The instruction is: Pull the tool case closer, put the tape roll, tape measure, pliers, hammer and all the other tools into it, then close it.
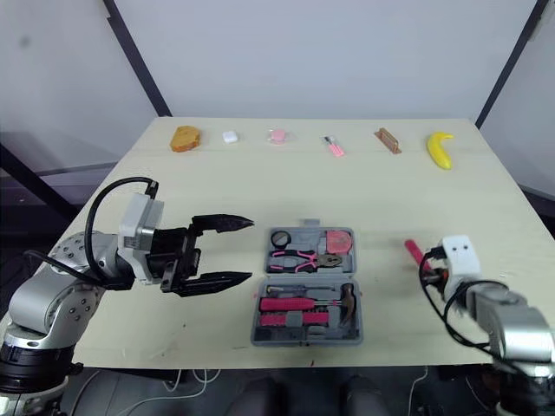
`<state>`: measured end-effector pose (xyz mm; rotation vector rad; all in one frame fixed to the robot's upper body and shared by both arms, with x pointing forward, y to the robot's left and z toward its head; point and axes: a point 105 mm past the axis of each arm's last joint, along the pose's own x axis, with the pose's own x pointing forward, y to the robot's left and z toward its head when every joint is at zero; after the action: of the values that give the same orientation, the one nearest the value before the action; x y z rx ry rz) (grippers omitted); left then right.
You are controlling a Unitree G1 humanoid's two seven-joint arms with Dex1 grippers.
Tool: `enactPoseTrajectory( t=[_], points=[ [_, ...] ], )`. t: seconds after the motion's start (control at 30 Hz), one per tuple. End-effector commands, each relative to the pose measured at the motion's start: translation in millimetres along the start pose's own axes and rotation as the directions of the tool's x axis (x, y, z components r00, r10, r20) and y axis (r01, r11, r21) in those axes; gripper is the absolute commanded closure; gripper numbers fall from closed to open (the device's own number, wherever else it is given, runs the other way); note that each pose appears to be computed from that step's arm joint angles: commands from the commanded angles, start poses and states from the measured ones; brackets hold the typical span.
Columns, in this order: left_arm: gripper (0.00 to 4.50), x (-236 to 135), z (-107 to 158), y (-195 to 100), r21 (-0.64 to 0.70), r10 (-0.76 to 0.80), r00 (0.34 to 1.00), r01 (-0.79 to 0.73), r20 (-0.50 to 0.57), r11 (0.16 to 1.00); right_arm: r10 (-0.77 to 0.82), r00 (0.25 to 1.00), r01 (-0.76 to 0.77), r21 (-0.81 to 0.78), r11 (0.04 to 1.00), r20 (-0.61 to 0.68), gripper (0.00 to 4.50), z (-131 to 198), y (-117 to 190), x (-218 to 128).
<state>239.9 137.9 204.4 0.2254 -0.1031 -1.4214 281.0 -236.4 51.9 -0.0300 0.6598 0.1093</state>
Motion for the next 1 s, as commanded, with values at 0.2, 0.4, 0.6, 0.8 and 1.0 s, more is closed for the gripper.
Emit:
enactPoseTrajectory(
  t=[0.2,0.4,0.6,0.8,1.0],
  points=[
    [0.0,6,7,-4,0.035,-0.05,0.999,0.049,0.02,0.998,-0.151,0.987,0.149,0.036,0.988,0.059,4.14,-13,-10,4],
    [0.0,2,4,-4,0.034,-0.047,0.999,0.047,0.001,0.998,-0.056,0.989,0.063,-0.046,0.997,0.139,1.28,-19,-15,3],
    [0.0,3,2,-4,0.032,-0.041,0.999,0.041,0.001,0.999,0.09,0.978,-0.074,-0.089,0.993,0.191,0.28,-33,-18,4],
    [0.0,3,0,-4,0.034,-0.034,0.999,0.034,-0.002,0.999,0.176,0.952,-0.149,-0.124,0.981,0.249,0.28,-28,-22,9],
    [0.0,1,0,-2,0.036,-0.021,1.0,0.021,-0.002,0.999,0.247,0.929,-0.214,-0.145,0.966,0.276,0.28,-30,-12,18]
  ],
)
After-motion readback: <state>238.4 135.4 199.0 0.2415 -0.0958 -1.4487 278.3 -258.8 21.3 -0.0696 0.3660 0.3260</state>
